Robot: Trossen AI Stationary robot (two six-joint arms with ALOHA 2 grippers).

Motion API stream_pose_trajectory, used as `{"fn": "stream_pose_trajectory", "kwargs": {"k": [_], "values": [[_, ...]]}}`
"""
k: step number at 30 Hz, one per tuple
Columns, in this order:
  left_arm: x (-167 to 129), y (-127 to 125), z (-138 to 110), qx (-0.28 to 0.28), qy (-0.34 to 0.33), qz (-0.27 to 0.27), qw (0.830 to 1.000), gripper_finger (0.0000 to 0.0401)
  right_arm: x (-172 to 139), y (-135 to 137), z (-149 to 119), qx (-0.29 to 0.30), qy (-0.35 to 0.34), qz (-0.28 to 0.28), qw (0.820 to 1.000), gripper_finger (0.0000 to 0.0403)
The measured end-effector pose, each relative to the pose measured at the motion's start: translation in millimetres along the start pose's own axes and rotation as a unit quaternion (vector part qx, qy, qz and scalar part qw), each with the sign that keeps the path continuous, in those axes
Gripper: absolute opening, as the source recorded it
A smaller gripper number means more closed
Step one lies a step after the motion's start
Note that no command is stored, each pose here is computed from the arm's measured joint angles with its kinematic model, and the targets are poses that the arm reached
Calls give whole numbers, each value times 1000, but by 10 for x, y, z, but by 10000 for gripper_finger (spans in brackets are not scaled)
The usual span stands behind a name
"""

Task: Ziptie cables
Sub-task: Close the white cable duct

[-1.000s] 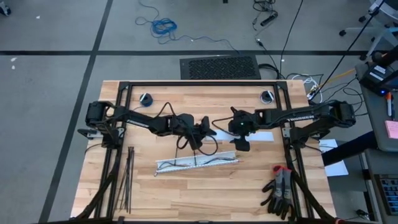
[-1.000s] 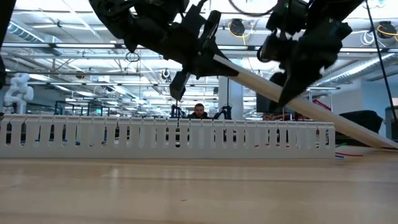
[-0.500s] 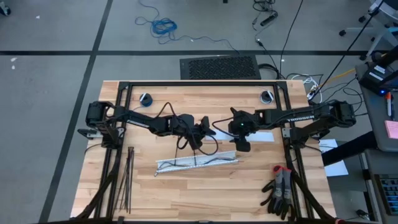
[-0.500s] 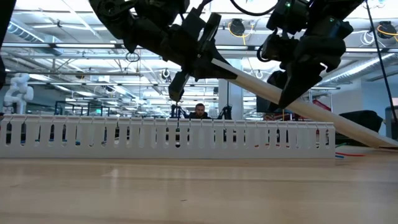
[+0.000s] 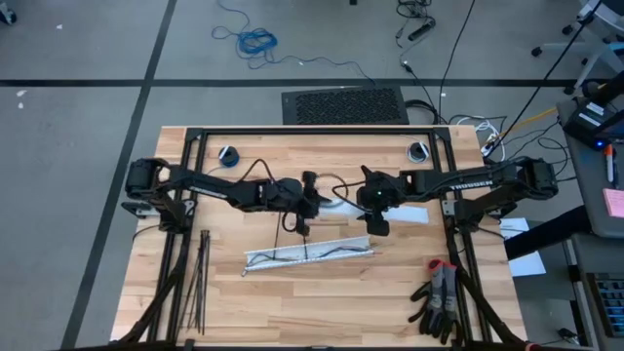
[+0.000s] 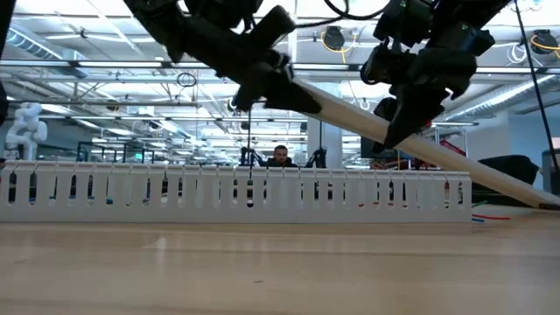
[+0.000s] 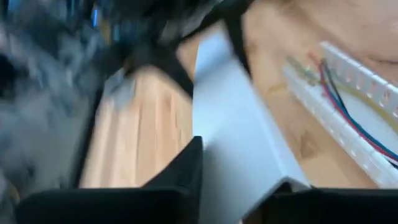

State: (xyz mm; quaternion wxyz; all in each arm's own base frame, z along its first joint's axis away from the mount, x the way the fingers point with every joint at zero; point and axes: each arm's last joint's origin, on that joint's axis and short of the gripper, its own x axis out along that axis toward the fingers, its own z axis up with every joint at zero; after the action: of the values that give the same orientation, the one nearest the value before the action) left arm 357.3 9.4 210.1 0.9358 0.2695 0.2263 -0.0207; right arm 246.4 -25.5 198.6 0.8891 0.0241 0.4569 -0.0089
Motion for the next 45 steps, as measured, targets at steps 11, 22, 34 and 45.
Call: {"fn": "stream_pose_trajectory", "kwargs": {"k": [11, 22, 34, 45], "values": [[-691, -67, -193, -235, 259, -20, 937, 207, -14, -106, -98, -14, 50, -89, 995, 215], [-540, -615, 202, -324, 136, -133, 927, 217, -59, -316, -126, -18, 67, -178, 982, 215], [-50, -946, -159, -346, 217, -97, 907, 217, -67, -270, -141, -20, 74, -167, 983, 215], [-6, -984, -378, -318, 297, -88, 896, 24, -58, -152, -171, -16, 89, -154, 984, 215]]}}
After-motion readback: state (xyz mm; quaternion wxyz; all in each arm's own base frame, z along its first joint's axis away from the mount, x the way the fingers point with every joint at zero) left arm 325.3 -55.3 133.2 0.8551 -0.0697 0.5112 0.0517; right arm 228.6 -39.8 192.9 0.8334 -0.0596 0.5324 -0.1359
